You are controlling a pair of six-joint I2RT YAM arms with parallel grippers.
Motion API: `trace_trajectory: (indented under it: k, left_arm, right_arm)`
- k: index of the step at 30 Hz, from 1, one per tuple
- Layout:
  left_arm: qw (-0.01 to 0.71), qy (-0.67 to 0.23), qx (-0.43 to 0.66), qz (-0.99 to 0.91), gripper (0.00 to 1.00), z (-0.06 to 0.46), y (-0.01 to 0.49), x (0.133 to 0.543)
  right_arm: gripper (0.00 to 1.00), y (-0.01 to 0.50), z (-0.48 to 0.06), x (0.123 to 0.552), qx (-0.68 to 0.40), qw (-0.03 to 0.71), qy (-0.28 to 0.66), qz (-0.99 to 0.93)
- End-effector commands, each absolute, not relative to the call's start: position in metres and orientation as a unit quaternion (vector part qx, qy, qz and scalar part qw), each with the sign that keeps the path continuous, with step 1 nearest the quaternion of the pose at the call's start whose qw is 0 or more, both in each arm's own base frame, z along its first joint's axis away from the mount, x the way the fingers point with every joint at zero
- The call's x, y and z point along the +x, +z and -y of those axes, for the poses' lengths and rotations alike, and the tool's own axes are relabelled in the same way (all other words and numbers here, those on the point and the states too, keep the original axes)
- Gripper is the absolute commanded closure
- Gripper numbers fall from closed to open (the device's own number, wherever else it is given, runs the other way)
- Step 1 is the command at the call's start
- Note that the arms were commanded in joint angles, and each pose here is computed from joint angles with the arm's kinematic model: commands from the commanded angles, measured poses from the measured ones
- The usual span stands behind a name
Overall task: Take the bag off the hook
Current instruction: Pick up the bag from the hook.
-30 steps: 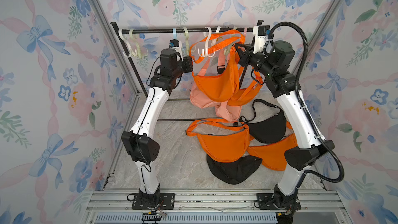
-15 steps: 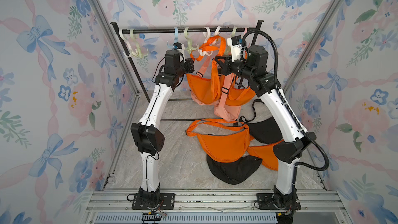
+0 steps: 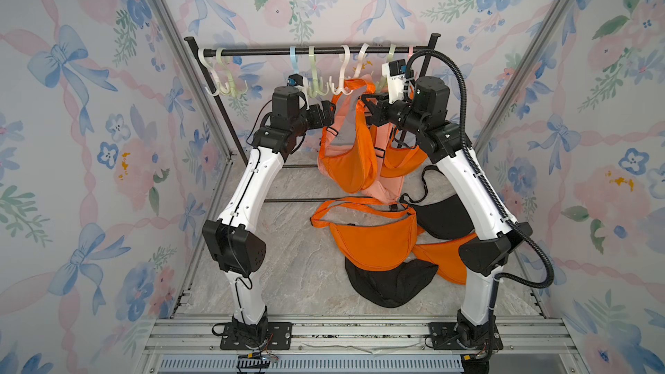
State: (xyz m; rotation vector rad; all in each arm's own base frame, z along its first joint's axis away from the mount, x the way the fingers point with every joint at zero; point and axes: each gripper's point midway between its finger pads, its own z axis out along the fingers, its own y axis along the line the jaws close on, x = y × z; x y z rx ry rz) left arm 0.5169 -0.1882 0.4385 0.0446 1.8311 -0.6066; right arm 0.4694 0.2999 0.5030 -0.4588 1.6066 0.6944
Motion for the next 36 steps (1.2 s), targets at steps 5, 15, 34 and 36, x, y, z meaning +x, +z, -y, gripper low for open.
trace_trajectory:
  k: [5, 15, 34, 36]
  left_arm:
    - [0.605, -0.276, 0.056, -0.744, 0.02, 0.208, 0.491, 0.469]
    - [0.627, -0.242, 0.044, -0.739, 0.02, 0.215, 0.492, 0.499]
    - [0.632, -0.312, -0.032, -0.708, 0.57, 0.165, 0.511, 0.555]
    - [0.639, -0.305, -0.035, -0.706, 0.60, 0.156, 0.516, 0.553]
  right_arm:
    - [1.00, 0.543, -0.275, 0.455, -0.166, 0.657, 0.295, -0.674]
    - [1.00, 0.551, -0.275, 0.444, -0.169, 0.659, 0.313, -0.663]
    - [1.00, 0.537, -0.270, 0.414, -0.175, 0.654, 0.330, -0.658]
    - [1.00, 0.537, -0.277, 0.409, -0.182, 0.652, 0.338, -0.653]
